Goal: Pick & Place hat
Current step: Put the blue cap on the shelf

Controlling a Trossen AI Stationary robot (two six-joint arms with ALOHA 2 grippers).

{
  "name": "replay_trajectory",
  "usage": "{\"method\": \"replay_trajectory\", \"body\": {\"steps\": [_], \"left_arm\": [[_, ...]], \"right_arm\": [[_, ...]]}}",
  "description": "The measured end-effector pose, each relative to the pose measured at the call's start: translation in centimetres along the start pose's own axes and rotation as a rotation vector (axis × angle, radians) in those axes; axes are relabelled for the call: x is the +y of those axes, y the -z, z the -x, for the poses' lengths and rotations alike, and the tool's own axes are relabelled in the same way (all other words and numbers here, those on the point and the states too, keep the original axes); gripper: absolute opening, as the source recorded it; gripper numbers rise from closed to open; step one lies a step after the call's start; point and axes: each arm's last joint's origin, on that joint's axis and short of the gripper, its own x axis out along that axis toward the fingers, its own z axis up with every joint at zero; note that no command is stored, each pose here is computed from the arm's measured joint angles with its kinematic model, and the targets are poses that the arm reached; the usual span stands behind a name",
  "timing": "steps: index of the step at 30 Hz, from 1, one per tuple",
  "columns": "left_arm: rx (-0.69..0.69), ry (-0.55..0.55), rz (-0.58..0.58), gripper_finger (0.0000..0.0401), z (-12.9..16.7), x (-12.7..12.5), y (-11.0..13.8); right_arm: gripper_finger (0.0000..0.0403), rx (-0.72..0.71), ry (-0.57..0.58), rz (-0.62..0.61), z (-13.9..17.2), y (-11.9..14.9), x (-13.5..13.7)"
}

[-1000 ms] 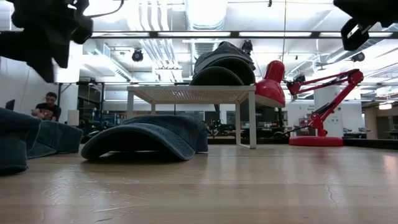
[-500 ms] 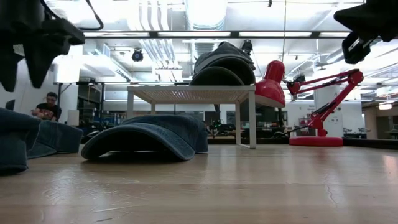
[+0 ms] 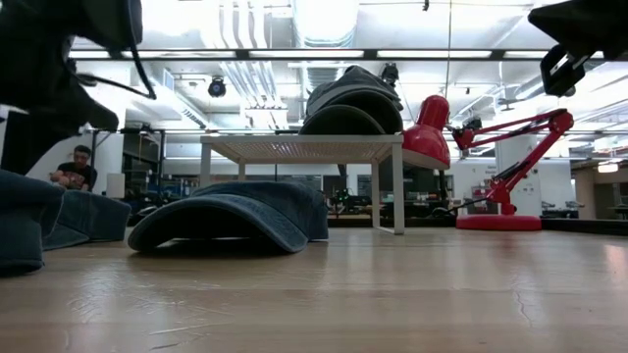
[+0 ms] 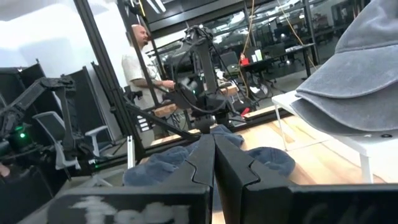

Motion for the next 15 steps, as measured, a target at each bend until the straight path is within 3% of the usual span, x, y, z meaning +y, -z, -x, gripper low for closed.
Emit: {"method": "replay_trajectory", "body": {"steps": [15], "left_arm": [[0.063, 0.128, 0.037, 0.0215, -5.6, 0.1, -0.7]], "right_arm": [[0.0008, 0.002, 0.0, 0.005, 0.0, 0.0, 0.0]]}}
